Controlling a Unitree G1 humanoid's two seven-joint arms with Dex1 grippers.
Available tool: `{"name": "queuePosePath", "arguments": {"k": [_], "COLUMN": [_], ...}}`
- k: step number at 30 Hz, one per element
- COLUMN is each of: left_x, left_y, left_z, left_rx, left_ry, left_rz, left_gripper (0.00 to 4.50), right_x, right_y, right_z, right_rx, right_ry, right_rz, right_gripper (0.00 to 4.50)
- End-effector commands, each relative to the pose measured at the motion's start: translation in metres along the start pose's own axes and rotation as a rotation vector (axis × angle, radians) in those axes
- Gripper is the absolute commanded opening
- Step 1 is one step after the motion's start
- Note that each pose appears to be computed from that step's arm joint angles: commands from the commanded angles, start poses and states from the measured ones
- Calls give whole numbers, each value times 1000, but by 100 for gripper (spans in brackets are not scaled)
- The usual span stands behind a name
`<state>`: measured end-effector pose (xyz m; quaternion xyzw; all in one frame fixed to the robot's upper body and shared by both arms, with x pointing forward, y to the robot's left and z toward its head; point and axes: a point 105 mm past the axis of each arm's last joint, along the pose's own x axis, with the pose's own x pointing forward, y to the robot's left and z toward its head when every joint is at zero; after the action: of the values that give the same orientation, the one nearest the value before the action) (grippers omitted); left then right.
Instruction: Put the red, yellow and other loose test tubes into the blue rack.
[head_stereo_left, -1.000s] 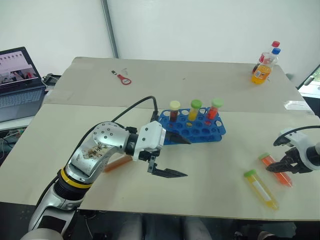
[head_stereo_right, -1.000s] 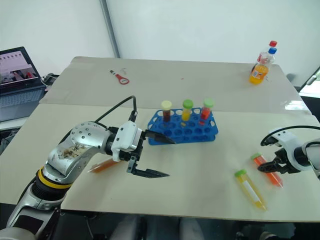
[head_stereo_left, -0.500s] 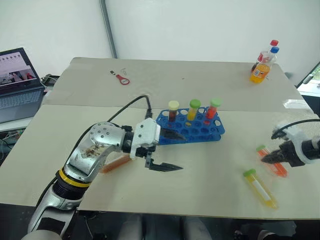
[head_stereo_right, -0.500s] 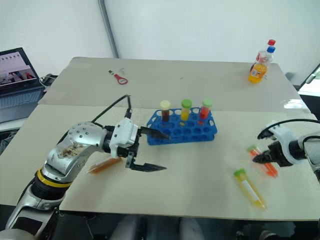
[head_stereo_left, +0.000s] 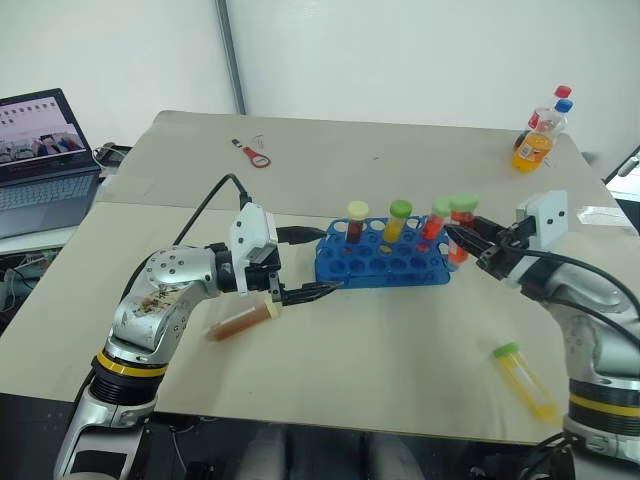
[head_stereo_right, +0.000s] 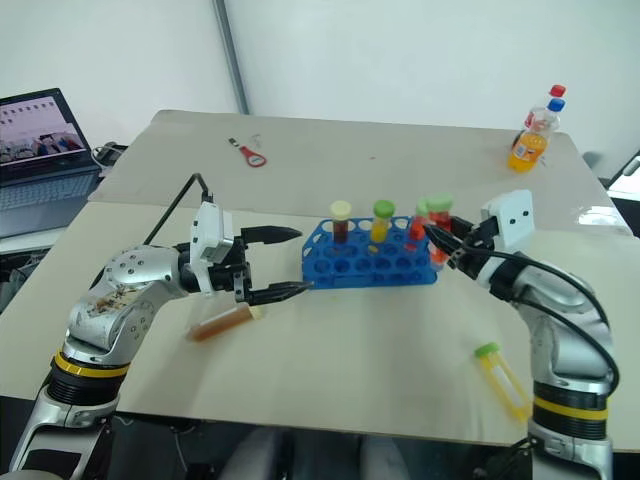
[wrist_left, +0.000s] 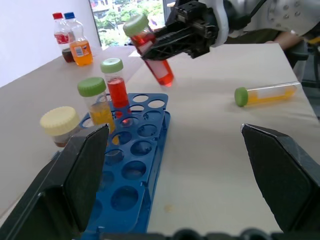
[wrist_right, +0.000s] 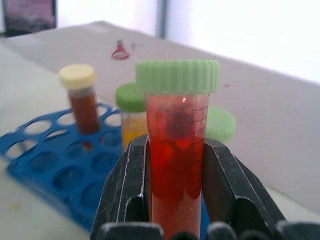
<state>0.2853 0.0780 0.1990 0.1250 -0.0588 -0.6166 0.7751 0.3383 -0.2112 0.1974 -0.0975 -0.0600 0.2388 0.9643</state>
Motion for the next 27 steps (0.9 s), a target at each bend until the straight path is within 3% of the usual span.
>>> {"name": "queuePosePath", "arguments": {"k": [1,14,27], "left_x": [0,2,18], "left_y": [-7,-12,-9], "left_z": [9,5,11], "left_rx": [25,26,-31], "left_ry": [-8,-16,-84], "left_rz": [-58,-92,-60], "left_gripper": [450,450,450], "right_x": [9,21,16], "right_y": [0,21,11], "right_z": [-1,-18,-31], "right_rx": [-29,-50,99], "right_ry": [-61,-74,-146], "right_rz": [-54,-49,-256], "right_gripper": [99,99,99]}}
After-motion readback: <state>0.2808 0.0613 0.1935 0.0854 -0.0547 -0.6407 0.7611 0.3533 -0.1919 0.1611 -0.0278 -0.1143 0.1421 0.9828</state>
